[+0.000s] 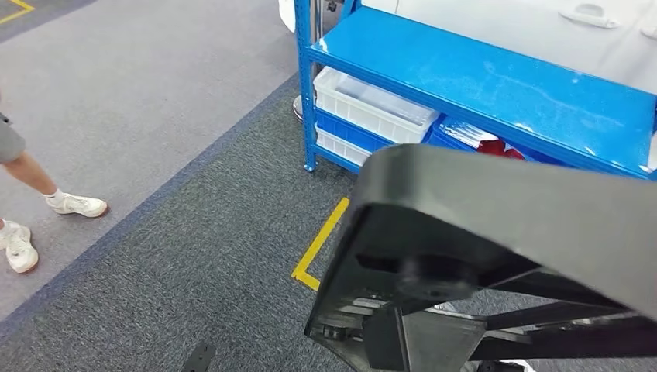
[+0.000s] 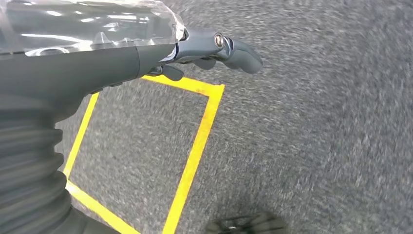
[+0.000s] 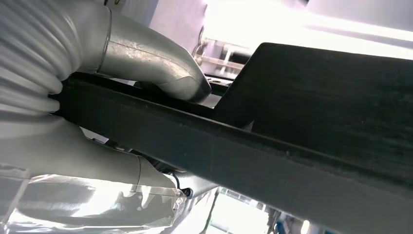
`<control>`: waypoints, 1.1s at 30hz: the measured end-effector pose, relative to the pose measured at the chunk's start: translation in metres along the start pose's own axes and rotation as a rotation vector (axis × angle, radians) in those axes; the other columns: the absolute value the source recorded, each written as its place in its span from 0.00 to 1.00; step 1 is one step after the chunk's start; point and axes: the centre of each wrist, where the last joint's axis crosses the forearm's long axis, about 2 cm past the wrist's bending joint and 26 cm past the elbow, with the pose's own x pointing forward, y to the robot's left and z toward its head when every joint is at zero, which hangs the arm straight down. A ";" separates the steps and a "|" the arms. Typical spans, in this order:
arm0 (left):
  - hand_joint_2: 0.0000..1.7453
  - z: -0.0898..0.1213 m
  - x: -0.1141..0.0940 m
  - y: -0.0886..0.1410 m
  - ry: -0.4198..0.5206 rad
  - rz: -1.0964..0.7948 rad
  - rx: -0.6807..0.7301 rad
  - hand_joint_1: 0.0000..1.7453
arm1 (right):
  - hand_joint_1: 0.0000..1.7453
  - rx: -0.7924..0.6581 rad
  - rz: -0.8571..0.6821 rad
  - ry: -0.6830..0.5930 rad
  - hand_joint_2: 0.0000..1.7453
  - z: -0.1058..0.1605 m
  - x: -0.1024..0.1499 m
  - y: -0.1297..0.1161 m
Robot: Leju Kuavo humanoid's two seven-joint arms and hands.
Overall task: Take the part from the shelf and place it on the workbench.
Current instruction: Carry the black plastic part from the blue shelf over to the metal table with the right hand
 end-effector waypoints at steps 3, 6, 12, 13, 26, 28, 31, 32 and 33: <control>1.00 0.000 -0.001 0.000 0.000 0.001 0.001 0.00 | 1.00 0.004 -0.006 -0.003 1.00 0.000 0.000 0.000; 1.00 0.000 -0.001 0.000 -0.001 0.001 0.003 0.00 | 1.00 0.000 -0.004 -0.005 1.00 0.000 0.000 -0.001; 1.00 0.000 0.000 0.000 0.002 0.000 0.004 0.00 | 1.00 0.003 -0.001 -0.009 1.00 -0.001 0.001 -0.003; 1.00 0.000 0.000 0.000 0.003 0.000 0.005 0.00 | 1.00 0.005 -0.001 -0.011 1.00 -0.001 0.001 -0.003; 1.00 0.000 0.003 0.000 -0.001 0.001 0.003 0.00 | 1.00 0.005 0.017 -0.030 1.00 -0.012 0.002 -0.017; 1.00 0.000 0.001 -0.001 0.002 0.001 0.004 0.00 | 1.00 0.008 0.023 -0.043 1.00 -0.016 0.002 -0.022; 1.00 0.000 0.002 0.000 -0.001 0.004 0.008 0.00 | 1.00 0.005 0.020 -0.052 1.00 -0.019 0.001 -0.026; 1.00 0.000 0.002 0.000 -0.001 0.005 0.008 0.00 | 1.00 0.002 0.016 -0.049 1.00 -0.018 0.001 -0.026; 1.00 0.000 0.001 -0.001 0.001 0.006 0.008 0.00 | 1.00 0.000 0.014 -0.048 1.00 -0.017 0.000 -0.026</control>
